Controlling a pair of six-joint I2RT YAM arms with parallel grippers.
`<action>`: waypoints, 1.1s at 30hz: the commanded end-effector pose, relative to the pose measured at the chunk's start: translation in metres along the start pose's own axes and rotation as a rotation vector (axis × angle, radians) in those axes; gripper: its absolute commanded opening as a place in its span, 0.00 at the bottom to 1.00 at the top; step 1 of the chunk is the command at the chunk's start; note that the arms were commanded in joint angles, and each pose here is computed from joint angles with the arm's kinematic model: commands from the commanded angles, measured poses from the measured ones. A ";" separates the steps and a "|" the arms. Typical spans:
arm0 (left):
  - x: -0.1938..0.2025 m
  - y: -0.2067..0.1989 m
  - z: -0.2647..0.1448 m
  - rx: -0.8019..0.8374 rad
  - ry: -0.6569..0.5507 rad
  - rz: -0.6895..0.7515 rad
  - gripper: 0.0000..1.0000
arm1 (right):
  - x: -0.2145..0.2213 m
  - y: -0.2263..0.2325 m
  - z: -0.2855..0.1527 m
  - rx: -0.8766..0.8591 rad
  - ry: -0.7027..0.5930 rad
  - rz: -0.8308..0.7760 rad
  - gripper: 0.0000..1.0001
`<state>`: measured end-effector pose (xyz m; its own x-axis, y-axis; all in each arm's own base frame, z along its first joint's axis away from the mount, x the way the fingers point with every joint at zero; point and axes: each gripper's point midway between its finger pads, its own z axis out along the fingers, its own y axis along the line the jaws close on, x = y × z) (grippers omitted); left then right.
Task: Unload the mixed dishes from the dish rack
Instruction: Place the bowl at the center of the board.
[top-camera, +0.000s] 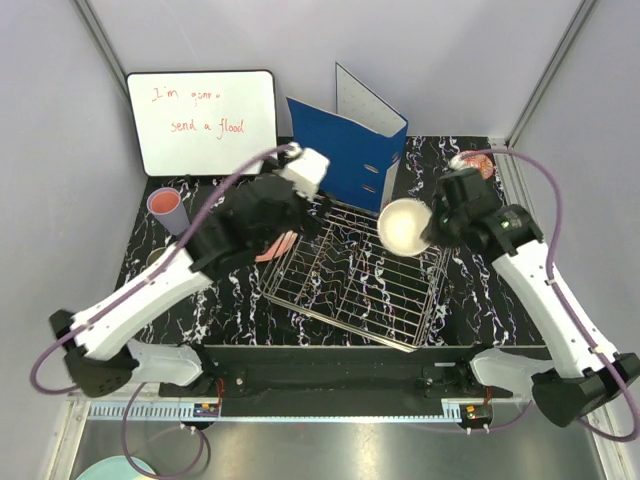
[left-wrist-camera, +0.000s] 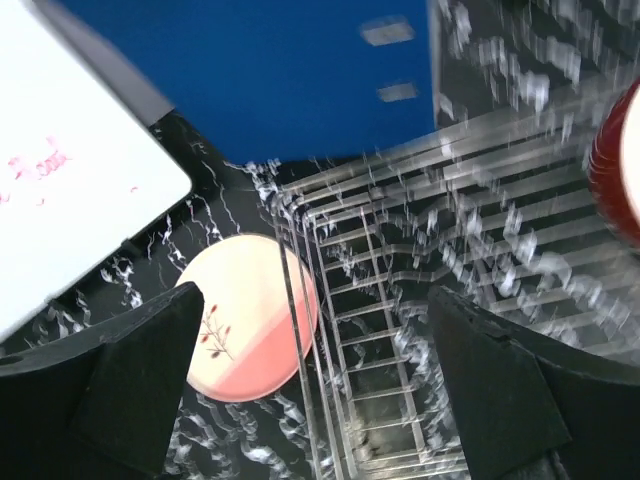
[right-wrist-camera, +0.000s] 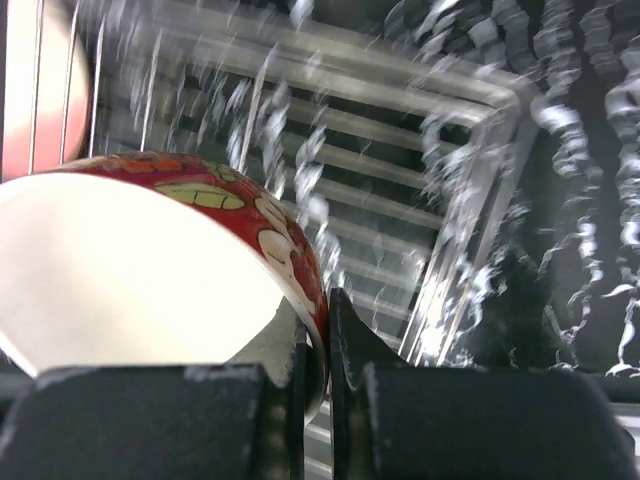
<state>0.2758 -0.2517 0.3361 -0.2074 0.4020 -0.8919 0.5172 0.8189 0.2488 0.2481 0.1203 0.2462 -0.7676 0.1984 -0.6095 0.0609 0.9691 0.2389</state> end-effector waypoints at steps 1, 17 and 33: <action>-0.034 0.032 -0.037 -0.070 -0.201 -0.343 0.99 | -0.090 -0.032 0.007 0.015 -0.197 0.269 0.00; 0.034 0.045 -0.075 -0.079 -0.258 -0.516 0.99 | -0.170 -0.192 0.128 0.324 -0.249 0.685 0.00; 0.071 0.027 -0.050 -0.067 -0.144 -0.460 0.99 | -0.117 -0.240 0.213 0.435 -0.014 0.756 0.00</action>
<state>0.2300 -0.1718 0.2912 -0.2924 -0.0247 -0.9560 0.3302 0.9356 -0.1252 0.4341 -0.0972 0.0843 -0.4607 0.8050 -0.3737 0.8054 0.5561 0.2049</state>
